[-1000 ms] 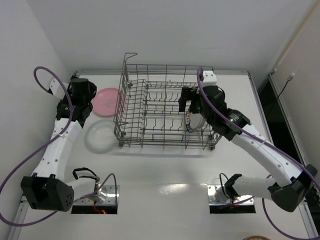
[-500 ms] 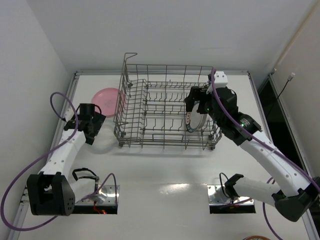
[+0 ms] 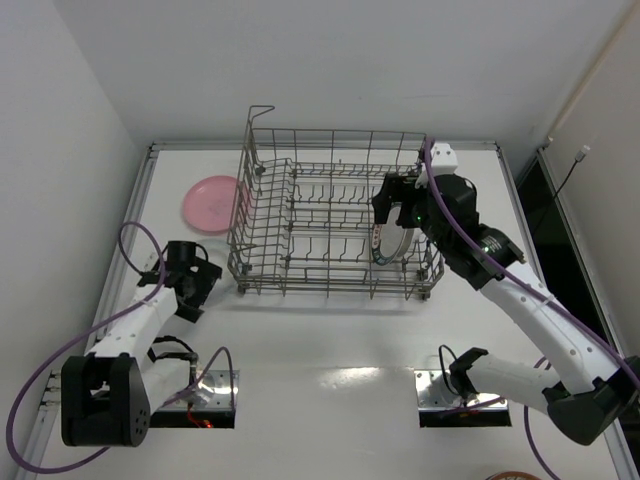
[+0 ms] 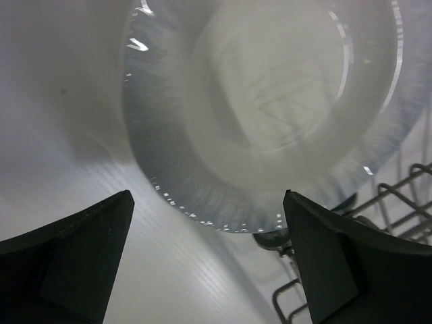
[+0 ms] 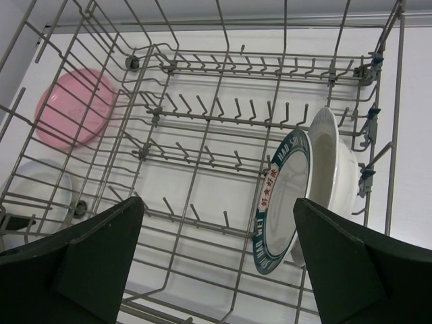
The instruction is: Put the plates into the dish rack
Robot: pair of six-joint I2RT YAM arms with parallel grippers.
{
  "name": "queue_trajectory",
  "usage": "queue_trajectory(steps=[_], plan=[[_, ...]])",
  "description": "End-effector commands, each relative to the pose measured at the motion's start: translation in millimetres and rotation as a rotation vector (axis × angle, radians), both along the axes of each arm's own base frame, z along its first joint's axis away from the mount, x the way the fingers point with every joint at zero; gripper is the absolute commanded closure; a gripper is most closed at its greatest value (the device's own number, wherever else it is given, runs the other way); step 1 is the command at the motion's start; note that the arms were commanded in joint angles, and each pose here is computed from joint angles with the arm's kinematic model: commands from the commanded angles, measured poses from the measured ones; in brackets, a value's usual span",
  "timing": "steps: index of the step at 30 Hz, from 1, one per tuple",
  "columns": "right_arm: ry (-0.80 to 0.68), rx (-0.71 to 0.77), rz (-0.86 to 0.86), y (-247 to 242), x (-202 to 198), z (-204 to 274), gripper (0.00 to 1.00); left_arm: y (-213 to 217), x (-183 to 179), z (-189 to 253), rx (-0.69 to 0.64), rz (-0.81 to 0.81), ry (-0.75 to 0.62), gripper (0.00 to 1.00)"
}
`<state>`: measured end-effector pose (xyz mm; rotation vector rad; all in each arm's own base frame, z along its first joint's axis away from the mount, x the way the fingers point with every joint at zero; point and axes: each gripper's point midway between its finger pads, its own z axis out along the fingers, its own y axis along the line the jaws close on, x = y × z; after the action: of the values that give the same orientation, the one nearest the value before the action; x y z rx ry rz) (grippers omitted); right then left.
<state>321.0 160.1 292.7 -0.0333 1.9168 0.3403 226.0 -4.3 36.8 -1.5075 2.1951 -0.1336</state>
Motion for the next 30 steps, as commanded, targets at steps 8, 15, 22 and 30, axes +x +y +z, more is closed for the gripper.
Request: queue_trajectory(steps=[8,15,22,30], plan=[[-0.013,-0.002,-0.028,-14,5,-2,0.08,1,33,-1,-0.102,-0.004,-0.132,0.28],[-0.010,0.003,-0.042,-22,9,-5,0.08,4,20,-19,-0.147,0.002,-0.105,0.34],[0.003,0.008,-0.044,-27,12,-12,0.08,8,14,-28,-0.192,-0.012,-0.109,0.62],[0.027,0.018,-0.047,-31,13,-20,0.08,18,18,-10,-0.167,-0.001,-0.105,1.00]])
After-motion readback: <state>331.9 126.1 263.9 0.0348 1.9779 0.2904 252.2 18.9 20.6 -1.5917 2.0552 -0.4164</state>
